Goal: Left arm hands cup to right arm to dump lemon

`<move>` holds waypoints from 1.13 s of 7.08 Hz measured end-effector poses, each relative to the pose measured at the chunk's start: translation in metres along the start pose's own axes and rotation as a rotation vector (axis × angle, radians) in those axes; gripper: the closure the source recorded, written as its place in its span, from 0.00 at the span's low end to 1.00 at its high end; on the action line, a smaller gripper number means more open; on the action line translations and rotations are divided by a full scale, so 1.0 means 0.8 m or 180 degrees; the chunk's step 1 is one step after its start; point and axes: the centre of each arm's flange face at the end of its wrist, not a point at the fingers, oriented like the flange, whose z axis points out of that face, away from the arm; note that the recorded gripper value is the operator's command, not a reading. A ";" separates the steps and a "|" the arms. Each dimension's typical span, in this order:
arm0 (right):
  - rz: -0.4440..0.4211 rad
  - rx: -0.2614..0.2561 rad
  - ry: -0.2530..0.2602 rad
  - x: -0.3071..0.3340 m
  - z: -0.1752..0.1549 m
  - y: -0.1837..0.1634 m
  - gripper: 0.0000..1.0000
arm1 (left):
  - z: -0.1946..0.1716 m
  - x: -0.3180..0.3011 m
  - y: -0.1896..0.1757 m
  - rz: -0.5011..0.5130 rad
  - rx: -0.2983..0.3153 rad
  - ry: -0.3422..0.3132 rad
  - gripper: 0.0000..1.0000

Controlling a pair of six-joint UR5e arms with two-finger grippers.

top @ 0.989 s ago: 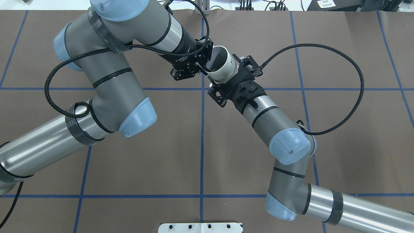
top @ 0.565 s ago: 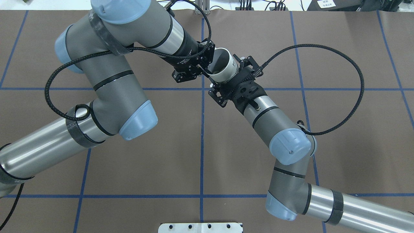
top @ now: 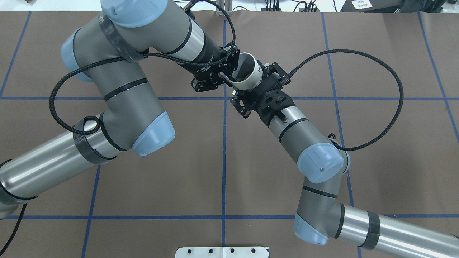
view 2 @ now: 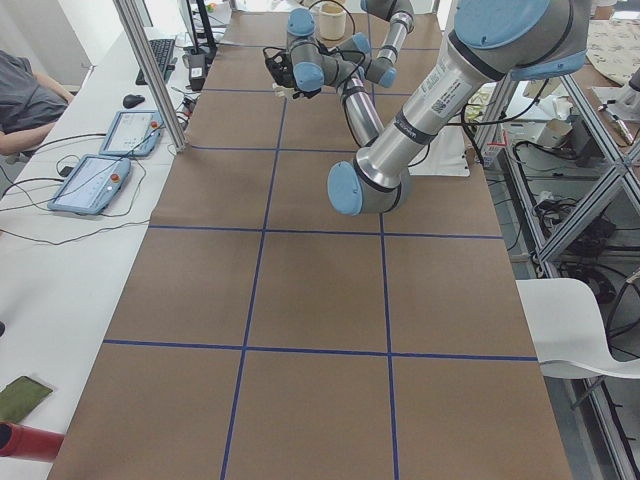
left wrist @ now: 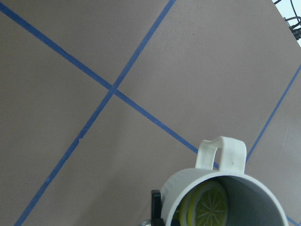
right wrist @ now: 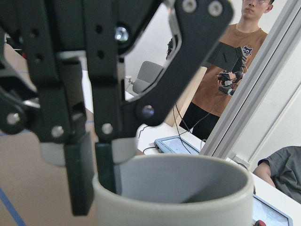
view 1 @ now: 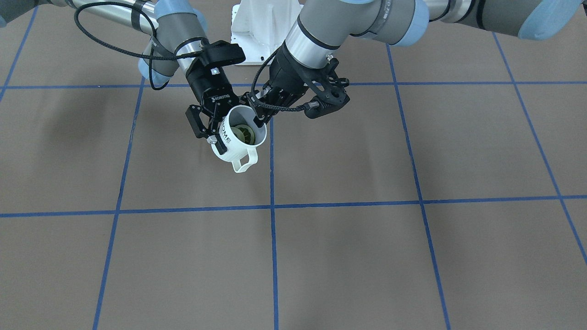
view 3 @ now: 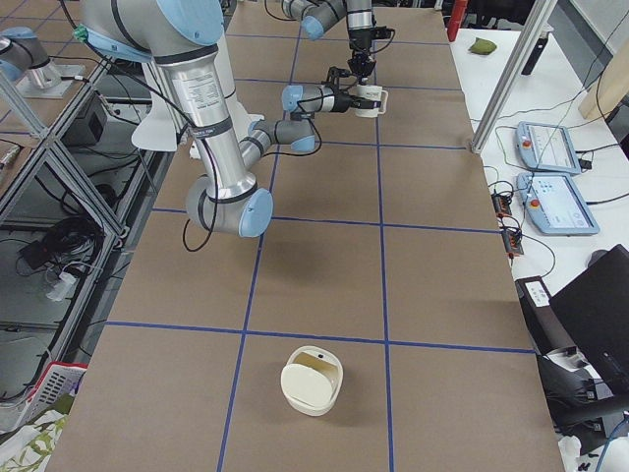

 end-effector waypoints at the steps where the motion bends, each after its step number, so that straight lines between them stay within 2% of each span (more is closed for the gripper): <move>1: 0.0016 0.0004 -0.0009 -0.001 -0.001 -0.001 0.91 | -0.003 0.000 0.001 0.0072 -0.0005 0.0011 0.00; 4: 0.0026 0.0006 -0.0014 0.000 -0.002 0.000 0.90 | -0.029 0.001 -0.001 0.0356 -0.0051 0.0067 0.00; 6: 0.0095 0.0043 0.0007 0.010 -0.008 -0.004 0.90 | -0.062 -0.018 -0.046 0.0497 -0.0031 0.0013 0.00; 8: 0.0400 0.0058 0.0106 0.045 -0.024 0.008 0.85 | -0.103 -0.074 -0.101 0.0862 0.0089 -0.0315 0.00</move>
